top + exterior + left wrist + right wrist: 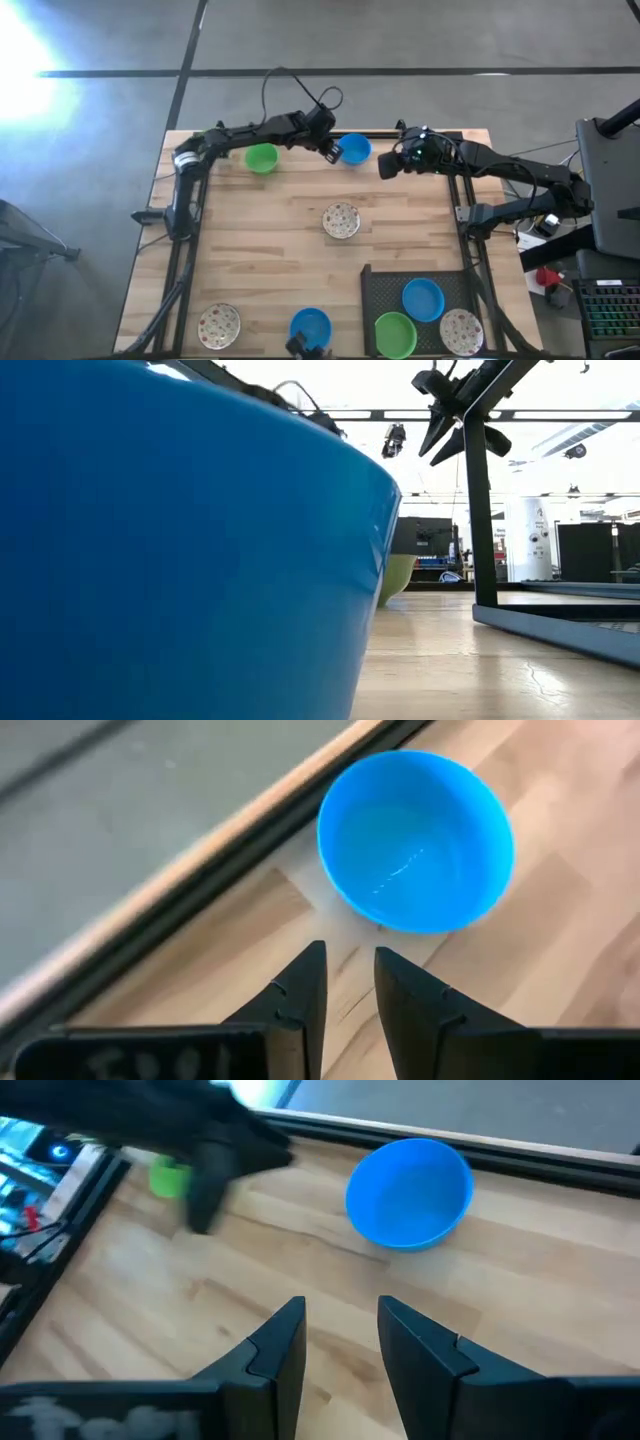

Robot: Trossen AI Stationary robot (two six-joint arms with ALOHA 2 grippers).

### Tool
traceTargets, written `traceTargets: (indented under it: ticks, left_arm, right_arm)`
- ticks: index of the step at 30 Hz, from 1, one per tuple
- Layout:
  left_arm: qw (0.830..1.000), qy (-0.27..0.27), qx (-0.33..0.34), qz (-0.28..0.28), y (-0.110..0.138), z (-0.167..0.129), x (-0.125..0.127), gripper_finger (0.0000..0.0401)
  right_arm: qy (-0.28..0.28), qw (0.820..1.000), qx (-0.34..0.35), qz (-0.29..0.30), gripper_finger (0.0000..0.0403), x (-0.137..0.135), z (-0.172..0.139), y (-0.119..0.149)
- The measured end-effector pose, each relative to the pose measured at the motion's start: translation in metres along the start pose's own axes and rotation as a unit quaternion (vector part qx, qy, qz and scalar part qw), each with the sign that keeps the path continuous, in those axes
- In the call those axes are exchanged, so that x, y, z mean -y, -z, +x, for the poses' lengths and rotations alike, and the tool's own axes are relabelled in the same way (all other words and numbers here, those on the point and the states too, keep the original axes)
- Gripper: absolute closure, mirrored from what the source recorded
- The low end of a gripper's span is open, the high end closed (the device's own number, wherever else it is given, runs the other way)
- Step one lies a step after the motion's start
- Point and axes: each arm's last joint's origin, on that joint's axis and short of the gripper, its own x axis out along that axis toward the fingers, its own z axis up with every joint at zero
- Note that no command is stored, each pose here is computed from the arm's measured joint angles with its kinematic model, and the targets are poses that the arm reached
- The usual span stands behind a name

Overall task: Pick & Place Mini bowls
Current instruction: Stack the top blue bowl on top of the blue bowl on the shelf

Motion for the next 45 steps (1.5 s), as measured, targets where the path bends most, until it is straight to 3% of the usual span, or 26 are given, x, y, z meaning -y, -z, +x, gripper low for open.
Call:
traceTargets:
  ticks: [12,20,30,39,45]
  left_arm:
    - [0.993,-0.011,0.107,0.052,-0.012,-0.122,0.023,0.0314]
    - [0.987,-0.024,0.145,0.066,-0.003,-0.171,0.037,0.0314]
    - [0.986,-0.024,0.144,0.074,0.007,-0.185,0.048,0.0314]
    - [0.99,-0.03,0.124,0.063,0.01,-0.184,0.046,0.0314]
    - [0.991,-0.032,0.118,0.06,0.011,-0.184,0.045,0.0314]
  right_arm:
    - [0.051,0.994,-0.065,0.076,0.028,0.035,0.043,-0.009]
    - [0.038,0.987,-0.124,0.099,0.028,0.056,0.082,-0.023]
    - [0.047,0.98,-0.163,0.101,0.0277,0.081,0.119,-0.037]
    - [0.011,0.988,-0.145,0.06,0.0286,0.075,0.118,-0.046]
    - [-0.037,0.986,-0.154,-0.058,0.0285,0.072,0.118,-0.045]
